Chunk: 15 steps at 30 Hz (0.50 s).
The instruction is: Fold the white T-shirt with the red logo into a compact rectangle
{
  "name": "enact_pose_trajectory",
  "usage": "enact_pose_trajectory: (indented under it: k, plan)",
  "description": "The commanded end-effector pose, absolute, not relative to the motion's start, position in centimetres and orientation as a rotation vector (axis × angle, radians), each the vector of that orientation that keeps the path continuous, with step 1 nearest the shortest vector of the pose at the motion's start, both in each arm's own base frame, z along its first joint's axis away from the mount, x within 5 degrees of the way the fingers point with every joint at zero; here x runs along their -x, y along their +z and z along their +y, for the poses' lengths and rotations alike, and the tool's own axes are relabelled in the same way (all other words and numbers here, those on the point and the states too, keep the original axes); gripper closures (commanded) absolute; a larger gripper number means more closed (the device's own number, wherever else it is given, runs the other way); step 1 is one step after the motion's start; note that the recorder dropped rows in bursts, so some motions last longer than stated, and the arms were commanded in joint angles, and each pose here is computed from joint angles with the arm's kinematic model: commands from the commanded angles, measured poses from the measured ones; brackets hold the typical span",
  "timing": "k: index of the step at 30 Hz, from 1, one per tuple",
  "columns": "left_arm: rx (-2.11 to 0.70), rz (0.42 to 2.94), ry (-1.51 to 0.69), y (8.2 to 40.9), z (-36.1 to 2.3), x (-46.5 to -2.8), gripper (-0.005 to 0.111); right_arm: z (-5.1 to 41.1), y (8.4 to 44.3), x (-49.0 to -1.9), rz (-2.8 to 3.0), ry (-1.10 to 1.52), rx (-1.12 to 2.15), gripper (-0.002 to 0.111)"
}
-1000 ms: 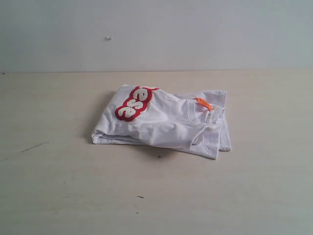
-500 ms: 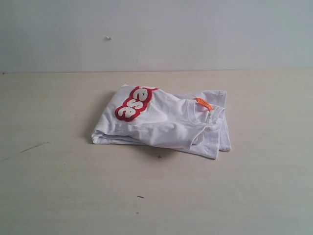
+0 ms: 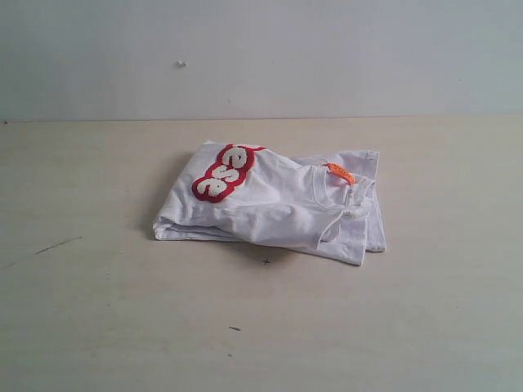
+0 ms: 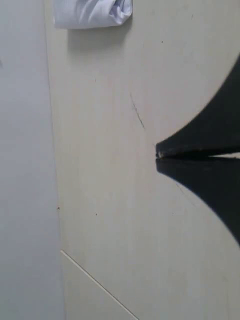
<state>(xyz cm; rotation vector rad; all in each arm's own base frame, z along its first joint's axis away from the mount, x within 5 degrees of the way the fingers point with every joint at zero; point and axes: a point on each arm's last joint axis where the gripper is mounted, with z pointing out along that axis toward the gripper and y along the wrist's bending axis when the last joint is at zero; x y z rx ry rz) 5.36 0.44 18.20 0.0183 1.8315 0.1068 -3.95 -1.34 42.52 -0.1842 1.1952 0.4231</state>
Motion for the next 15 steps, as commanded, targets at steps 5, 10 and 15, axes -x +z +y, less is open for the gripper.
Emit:
enact_pose_trajectory:
  k: [5,10,15]
  plan:
    - [-0.004,1.834,0.098,18.17,0.44,-5.32,0.107,-1.36,42.38,4.05,1.194,0.423,0.185,0.108]
    - [-0.004,1.834,0.098,18.17,0.44,-5.32,0.107,-1.36,42.38,4.05,1.194,0.423,0.185,0.108]
    - [-0.004,1.834,0.098,18.17,0.44,-5.32,0.107,-1.35,42.63,3.76,1.086,0.334,0.219,0.108]
